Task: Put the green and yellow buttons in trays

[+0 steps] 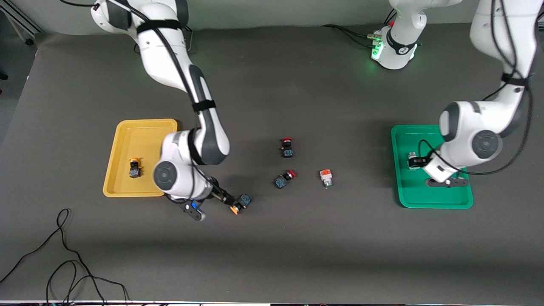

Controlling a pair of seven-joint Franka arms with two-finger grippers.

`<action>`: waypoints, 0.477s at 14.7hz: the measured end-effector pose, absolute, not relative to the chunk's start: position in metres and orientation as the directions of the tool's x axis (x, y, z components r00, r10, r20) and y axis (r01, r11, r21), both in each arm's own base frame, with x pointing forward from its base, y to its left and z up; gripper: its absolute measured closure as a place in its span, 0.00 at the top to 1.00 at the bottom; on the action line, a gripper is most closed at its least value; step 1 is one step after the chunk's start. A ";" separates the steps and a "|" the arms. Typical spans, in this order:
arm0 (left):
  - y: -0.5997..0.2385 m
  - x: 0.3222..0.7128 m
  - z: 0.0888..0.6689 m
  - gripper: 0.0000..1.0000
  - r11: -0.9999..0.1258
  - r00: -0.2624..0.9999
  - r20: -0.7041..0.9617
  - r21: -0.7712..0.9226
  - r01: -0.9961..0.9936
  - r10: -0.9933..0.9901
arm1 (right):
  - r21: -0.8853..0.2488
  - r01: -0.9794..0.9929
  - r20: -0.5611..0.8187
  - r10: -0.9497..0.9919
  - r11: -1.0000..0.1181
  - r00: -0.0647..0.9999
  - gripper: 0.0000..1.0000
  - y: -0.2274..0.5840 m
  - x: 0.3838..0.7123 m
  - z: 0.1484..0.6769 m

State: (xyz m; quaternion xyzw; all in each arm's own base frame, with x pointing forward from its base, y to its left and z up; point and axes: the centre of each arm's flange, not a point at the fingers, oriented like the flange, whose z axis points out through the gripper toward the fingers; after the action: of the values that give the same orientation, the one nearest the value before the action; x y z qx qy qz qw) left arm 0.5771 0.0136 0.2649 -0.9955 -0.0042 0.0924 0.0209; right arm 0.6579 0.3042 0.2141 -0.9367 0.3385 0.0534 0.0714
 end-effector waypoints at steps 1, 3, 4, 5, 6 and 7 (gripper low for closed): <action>0.017 0.588 0.297 0.99 -0.999 0.980 -0.197 -0.045 0.003 0.012 | -0.110 -0.651 -0.137 -0.637 -0.751 0.758 1.00 0.316 0.659 0.203; 0.018 0.604 0.355 1.00 -0.999 0.981 -0.195 -0.046 0.002 0.011 | -0.135 -0.665 -0.113 -0.655 -0.735 0.747 1.00 0.334 0.659 0.187; 0.014 0.610 0.376 1.00 -0.999 0.983 -0.184 -0.040 0.001 0.009 | -0.141 -0.669 -0.106 -0.660 -0.730 0.743 1.00 0.339 0.659 0.181; 0.007 0.615 0.391 1.00 -1.000 0.985 -0.171 -0.024 0.001 0.005 | -0.141 -0.671 -0.102 -0.663 -0.728 0.741 0.99 0.342 0.658 0.174; -0.003 0.619 0.399 1.00 -1.000 0.987 -0.160 -0.006 -0.006 -0.005 | -0.137 -0.671 -0.102 -0.664 -0.728 0.741 0.96 0.343 0.658 0.169; -0.018 0.620 0.403 1.00 -1.000 0.988 -0.155 0.008 -0.019 -0.020 | -0.133 -0.673 -0.100 -0.666 -0.728 0.739 0.87 0.344 0.658 0.164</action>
State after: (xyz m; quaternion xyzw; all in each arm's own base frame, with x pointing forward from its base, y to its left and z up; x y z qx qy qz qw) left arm 0.6203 -0.0179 0.4027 -0.9969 0.0096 0.0778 -0.0035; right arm 0.6577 0.3437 0.1640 -0.9291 0.3602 0.0229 0.0802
